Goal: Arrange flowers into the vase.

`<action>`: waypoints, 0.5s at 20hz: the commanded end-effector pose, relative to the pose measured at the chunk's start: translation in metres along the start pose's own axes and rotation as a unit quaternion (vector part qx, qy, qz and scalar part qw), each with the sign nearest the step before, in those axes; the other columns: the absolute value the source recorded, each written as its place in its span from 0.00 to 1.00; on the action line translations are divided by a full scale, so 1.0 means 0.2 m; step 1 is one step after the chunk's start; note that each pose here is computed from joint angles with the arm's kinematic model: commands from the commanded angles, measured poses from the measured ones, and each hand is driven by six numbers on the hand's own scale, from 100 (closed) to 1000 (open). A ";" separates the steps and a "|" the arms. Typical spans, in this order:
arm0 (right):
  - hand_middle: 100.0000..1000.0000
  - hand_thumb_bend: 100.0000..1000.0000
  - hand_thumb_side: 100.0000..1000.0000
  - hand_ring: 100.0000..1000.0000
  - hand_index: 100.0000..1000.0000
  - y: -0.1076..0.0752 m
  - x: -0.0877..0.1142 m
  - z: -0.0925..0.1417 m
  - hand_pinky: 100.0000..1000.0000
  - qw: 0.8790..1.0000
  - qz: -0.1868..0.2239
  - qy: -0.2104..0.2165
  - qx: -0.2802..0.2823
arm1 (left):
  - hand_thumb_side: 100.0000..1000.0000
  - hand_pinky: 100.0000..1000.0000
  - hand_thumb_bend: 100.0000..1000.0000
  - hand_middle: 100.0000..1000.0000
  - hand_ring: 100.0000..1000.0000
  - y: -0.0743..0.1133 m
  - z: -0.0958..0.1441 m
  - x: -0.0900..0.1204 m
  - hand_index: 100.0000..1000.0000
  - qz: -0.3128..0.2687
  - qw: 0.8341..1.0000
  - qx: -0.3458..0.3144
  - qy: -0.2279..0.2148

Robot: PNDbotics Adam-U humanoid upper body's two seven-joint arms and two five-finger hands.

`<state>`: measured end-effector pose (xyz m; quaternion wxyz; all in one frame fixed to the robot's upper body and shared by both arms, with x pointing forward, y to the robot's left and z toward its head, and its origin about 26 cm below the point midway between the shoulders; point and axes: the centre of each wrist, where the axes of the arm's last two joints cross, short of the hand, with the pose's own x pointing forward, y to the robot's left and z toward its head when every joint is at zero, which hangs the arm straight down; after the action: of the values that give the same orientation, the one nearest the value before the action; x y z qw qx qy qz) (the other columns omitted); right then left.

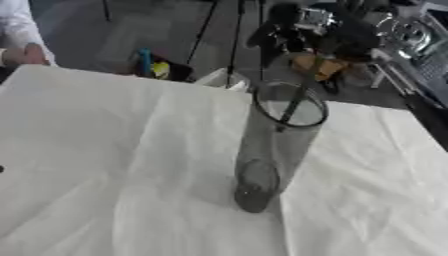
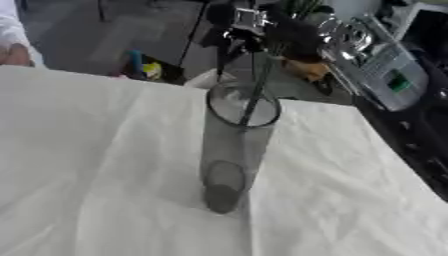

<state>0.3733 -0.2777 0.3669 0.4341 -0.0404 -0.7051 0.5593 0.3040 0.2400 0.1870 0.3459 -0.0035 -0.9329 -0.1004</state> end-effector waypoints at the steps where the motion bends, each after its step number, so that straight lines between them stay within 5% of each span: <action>1: 0.52 0.38 1.00 1.00 0.82 -0.06 0.02 0.03 0.87 1.000 0.015 0.000 0.002 | 1.00 0.49 0.00 0.67 0.65 0.01 -0.02 0.03 0.88 -0.004 1.000 -0.006 -0.013; 10: 0.56 0.44 1.00 1.00 0.85 -0.07 -0.04 0.04 0.91 1.000 0.024 0.003 0.011 | 1.00 0.48 0.00 0.67 0.65 0.01 -0.02 0.03 0.88 -0.005 1.000 -0.007 -0.011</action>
<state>0.3835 -0.2853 0.3612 0.4336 -0.0338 -0.6893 0.5795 0.3041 0.2402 0.1874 0.3465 -0.0043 -0.9327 -0.0999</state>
